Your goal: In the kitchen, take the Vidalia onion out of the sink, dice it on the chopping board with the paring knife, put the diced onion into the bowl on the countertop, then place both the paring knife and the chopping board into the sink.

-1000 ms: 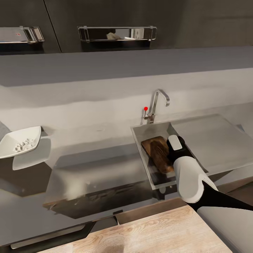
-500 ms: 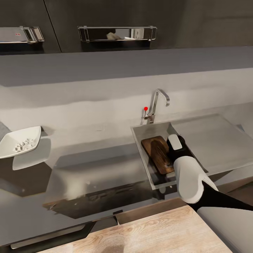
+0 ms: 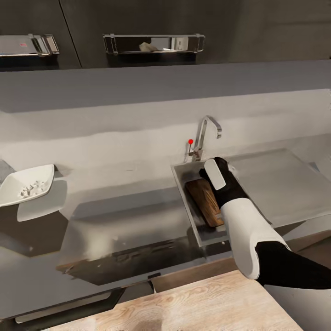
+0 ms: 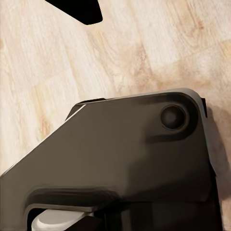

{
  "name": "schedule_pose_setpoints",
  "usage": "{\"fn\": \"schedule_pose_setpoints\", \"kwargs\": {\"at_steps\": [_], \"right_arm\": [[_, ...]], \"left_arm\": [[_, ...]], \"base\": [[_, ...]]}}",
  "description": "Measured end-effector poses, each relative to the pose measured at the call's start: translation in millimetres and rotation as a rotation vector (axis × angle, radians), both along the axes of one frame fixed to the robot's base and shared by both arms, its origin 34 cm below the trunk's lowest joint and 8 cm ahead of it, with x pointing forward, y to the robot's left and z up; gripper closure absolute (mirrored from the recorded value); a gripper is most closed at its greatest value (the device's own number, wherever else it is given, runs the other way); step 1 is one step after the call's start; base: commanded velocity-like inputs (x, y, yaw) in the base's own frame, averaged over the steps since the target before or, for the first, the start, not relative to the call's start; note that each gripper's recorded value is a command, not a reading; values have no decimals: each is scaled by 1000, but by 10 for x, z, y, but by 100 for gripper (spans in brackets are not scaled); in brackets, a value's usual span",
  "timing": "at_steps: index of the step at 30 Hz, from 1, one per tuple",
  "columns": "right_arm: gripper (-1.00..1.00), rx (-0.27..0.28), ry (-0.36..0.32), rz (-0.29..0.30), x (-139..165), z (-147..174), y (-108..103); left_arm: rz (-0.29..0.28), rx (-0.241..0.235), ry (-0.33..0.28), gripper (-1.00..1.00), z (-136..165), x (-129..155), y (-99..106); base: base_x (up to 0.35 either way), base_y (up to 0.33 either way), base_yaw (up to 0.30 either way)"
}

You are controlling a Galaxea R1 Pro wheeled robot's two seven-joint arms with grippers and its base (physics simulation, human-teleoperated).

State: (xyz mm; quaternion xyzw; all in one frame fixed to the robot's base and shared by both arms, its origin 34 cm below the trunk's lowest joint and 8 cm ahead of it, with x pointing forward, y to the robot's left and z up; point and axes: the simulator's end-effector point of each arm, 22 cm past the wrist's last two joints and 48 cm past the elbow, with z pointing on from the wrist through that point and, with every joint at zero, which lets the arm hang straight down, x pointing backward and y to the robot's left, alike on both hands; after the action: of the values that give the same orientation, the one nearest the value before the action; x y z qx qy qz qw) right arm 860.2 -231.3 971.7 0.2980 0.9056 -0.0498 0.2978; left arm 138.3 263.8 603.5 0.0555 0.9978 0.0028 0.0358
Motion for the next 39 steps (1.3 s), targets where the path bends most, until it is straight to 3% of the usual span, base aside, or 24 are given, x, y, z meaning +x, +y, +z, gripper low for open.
{"fn": "schedule_pose_setpoints", "kwargs": {"at_steps": [10, 16, 22, 25, 29, 39], "right_arm": [[-100, -55, -22, 94, 79, 39, 103], [-100, -119, -60, 234, 180, 153, 387], [-100, -126, -94, 276, 239, 258, 504], [-100, -169, -132, 334, 287, 404, 666], [-100, -194, -149, 365, 302, 470, 756], [-100, -140, -175, 427, 334, 469, 958]], "left_arm": [[0, -1, 0, -100, -1, 1, -8], [0, -1, 0, -100, -1, 1, -7], [0, -1, 0, -100, -1, 2, -7], [0, -1, 0, -100, -1, 1, -7], [1, -1, 0, -100, -1, 2, -8], [0, -1, 0, -100, -1, 2, -7]], "base": [[-317, 0, 0], [-338, 0, 0], [-339, 0, 0], [-339, 0, 0], [-339, 0, 0], [-338, 0, 0]]}}
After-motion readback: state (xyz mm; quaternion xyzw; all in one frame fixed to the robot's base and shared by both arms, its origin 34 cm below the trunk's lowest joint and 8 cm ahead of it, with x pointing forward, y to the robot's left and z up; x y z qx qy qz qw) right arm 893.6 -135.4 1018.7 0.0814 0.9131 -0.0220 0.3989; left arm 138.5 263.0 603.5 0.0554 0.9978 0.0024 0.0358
